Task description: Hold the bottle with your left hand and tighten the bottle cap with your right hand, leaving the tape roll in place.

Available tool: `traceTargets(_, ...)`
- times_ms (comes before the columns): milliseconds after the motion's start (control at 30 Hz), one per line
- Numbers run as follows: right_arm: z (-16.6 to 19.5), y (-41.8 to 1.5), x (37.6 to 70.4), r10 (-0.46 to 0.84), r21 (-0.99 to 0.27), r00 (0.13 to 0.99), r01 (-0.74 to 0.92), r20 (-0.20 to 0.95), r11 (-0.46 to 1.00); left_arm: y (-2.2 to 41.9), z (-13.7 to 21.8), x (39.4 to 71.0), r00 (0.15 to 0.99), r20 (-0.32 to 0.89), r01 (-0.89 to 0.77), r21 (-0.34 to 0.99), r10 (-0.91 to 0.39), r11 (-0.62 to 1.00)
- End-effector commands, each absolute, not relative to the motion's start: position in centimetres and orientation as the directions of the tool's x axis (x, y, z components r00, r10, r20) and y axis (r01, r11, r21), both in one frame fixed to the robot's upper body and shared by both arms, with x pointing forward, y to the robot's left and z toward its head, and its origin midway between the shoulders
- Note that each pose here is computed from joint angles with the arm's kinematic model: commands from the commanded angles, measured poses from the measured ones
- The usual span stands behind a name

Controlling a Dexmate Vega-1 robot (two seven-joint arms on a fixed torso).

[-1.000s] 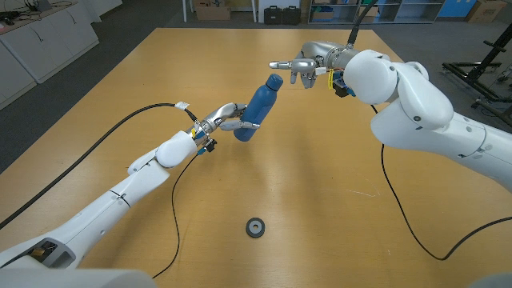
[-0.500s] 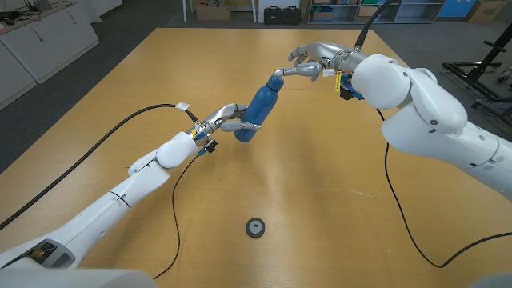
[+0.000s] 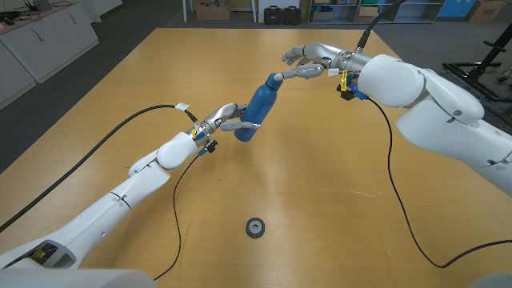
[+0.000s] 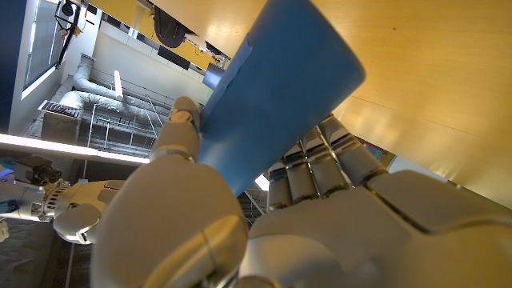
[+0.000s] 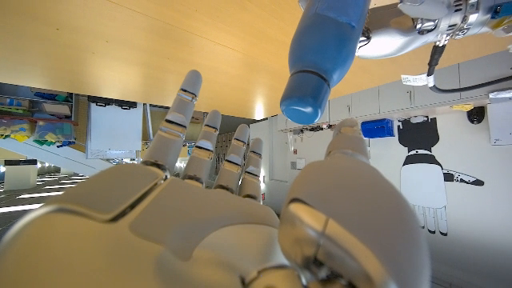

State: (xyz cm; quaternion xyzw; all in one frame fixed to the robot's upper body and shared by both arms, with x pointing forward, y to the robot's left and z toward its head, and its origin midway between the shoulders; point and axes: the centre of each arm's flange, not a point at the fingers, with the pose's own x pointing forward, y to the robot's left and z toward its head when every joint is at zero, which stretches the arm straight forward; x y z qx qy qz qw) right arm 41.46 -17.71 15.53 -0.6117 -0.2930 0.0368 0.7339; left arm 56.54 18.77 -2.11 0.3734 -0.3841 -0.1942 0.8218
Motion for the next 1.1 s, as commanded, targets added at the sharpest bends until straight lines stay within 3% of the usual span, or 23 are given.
traceTargets(33, 15.81, -17.28, 41.62, 0.427, -0.928, 0.827, 0.296, 0.367, 0.225, 18.86, -1.98, 56.18, 0.619, 0.497, 0.026, 0.761, -0.608, 0.648)
traceTargets(1100, 16.05, -16.46, 42.1, 0.413, -0.937, 0.843, 0.283, 0.345, 0.205, 19.18, -2.36, 55.98, 0.617, 0.503, 0.026, 0.756, -0.606, 0.654)
